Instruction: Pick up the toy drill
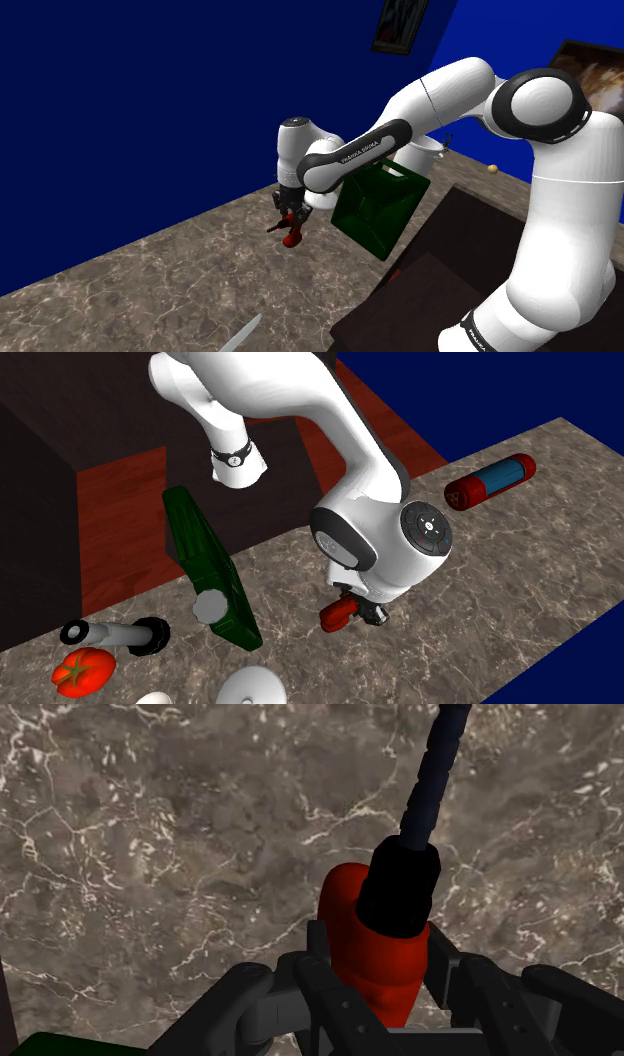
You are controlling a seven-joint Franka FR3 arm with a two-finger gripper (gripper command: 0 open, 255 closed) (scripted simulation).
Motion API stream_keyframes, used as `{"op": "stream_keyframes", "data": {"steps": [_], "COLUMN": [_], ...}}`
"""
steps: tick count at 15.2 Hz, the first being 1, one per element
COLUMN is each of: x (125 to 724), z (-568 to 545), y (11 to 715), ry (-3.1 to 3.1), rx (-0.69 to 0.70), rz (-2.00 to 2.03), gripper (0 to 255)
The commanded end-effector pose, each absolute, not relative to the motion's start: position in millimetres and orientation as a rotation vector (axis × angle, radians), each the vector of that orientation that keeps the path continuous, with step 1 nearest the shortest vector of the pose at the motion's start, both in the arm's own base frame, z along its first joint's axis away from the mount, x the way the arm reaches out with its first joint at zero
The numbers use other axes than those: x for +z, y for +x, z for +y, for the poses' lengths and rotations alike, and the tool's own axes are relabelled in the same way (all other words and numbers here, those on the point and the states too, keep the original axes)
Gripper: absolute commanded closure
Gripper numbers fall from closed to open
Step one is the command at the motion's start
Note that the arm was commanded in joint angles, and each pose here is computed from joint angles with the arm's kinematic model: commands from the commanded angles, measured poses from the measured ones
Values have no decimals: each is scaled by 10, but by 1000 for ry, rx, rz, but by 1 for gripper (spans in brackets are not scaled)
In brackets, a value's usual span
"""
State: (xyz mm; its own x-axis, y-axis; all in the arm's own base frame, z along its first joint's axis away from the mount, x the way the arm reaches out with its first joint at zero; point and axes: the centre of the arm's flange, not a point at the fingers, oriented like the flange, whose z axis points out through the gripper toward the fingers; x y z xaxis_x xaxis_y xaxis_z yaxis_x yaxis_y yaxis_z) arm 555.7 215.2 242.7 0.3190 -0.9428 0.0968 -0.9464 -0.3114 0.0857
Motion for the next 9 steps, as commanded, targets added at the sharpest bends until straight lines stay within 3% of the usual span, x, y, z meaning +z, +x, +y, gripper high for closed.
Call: {"op": "stream_keyframes", "data": {"steps": [1, 9], "x": [2423, 2527], "z": [2150, 2148], "y": [5557, 5559], "ry": [2446, 2446], "rx": [43, 43], "rz": [-1762, -1763], "gripper": [255, 255]}}
